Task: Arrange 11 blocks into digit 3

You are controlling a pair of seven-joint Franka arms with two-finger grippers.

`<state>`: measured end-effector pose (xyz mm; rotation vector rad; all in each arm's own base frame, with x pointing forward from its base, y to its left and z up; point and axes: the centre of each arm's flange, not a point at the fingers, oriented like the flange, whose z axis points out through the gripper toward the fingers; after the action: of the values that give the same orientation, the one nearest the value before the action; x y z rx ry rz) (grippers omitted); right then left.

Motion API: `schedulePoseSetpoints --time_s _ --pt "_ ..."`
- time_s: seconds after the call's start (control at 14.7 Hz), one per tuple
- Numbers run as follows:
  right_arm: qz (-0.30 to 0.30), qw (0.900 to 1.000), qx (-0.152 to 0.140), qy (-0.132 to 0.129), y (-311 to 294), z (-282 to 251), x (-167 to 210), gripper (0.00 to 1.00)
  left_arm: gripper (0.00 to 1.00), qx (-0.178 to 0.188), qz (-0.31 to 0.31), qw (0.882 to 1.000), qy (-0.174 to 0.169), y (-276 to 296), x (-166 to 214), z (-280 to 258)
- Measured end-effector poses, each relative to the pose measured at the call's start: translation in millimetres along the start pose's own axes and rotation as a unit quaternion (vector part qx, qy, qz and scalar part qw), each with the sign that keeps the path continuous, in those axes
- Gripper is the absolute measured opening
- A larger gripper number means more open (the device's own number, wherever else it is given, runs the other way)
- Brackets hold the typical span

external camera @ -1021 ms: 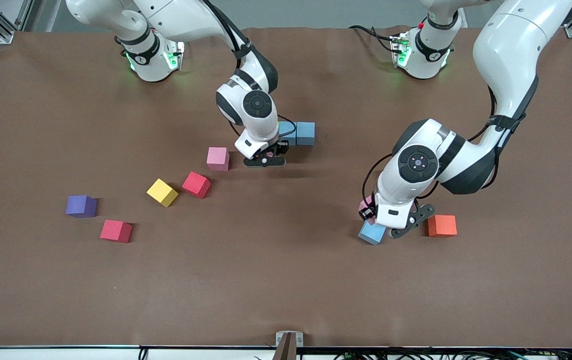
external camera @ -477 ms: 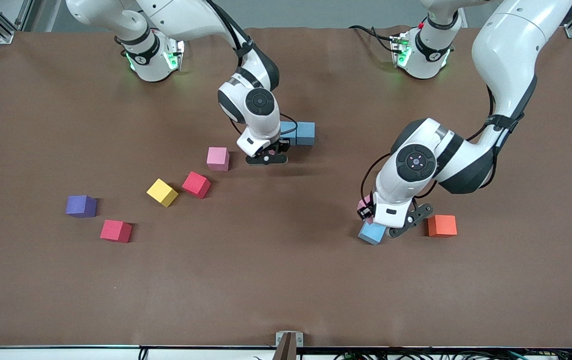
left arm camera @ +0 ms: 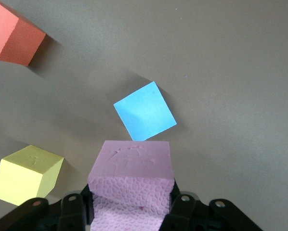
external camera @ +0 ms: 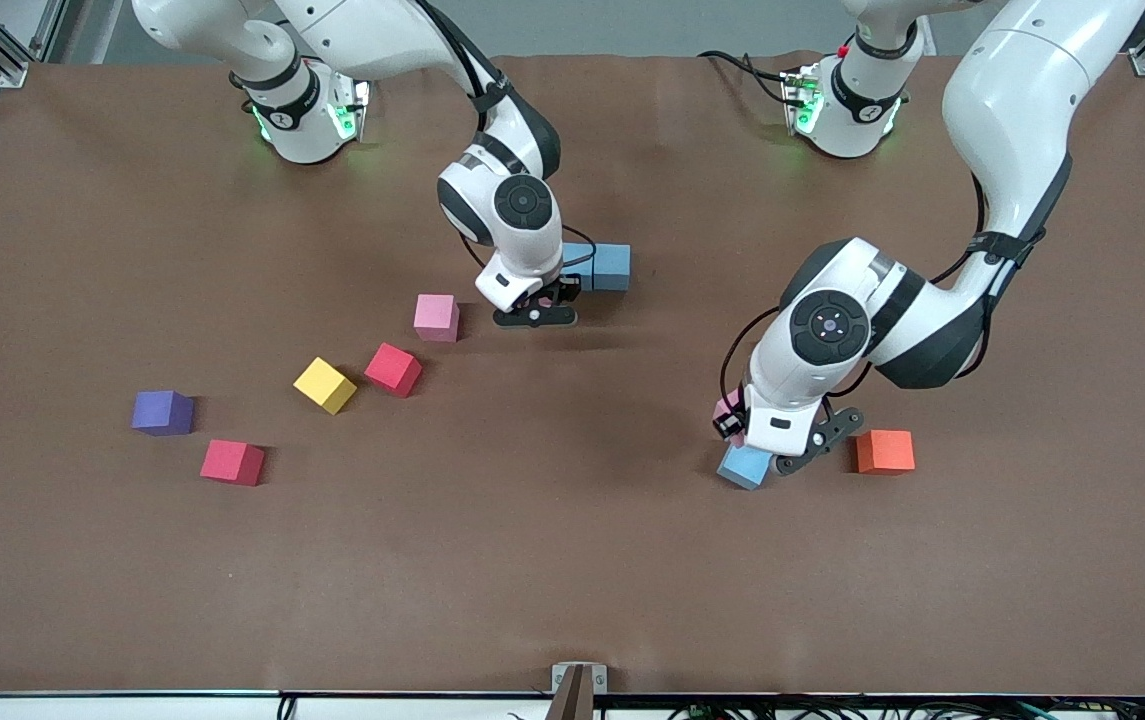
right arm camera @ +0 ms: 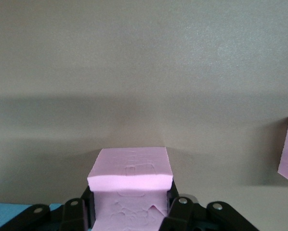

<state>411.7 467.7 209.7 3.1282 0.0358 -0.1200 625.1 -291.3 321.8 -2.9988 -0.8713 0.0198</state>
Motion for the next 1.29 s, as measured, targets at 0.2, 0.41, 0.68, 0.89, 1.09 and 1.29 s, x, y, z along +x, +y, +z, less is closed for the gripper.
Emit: schedulePoseSetpoints --time_s 0.2,0.41,0.68,0.89,1.09,1.29 --pt "0.000 1.000 0.000 0.000 0.0 0.0 -0.1 0.56 0.55 0.000 0.001 1.000 -0.001 0.5 -0.7 1.4" --pt "0.000 1.000 0.000 0.000 0.0 0.1 -0.2 0.56 0.55 0.001 -0.007 1.000 -0.002 5.0 -8.0 2.0" --pt "0.000 1.000 -0.002 -0.002 0.2 0.3 -0.9 0.56 0.55 -0.005 -0.035 0.999 -0.006 13.7 -18.6 9.1" --pt "0.000 1.000 -0.004 -0.004 0.5 0.4 -1.4 0.56 0.55 -0.019 -0.043 0.999 -0.008 20.0 -22.1 13.2" --pt "0.000 1.000 -0.005 -0.005 0.4 0.5 -1.7 0.56 0.55 -0.020 -0.046 0.999 -0.008 22.2 -25.4 14.4" --pt "0.000 1.000 -0.005 -0.005 -0.1 0.5 -2.5 0.56 0.55 -0.020 -0.046 0.999 -0.008 22.3 -25.4 14.3"
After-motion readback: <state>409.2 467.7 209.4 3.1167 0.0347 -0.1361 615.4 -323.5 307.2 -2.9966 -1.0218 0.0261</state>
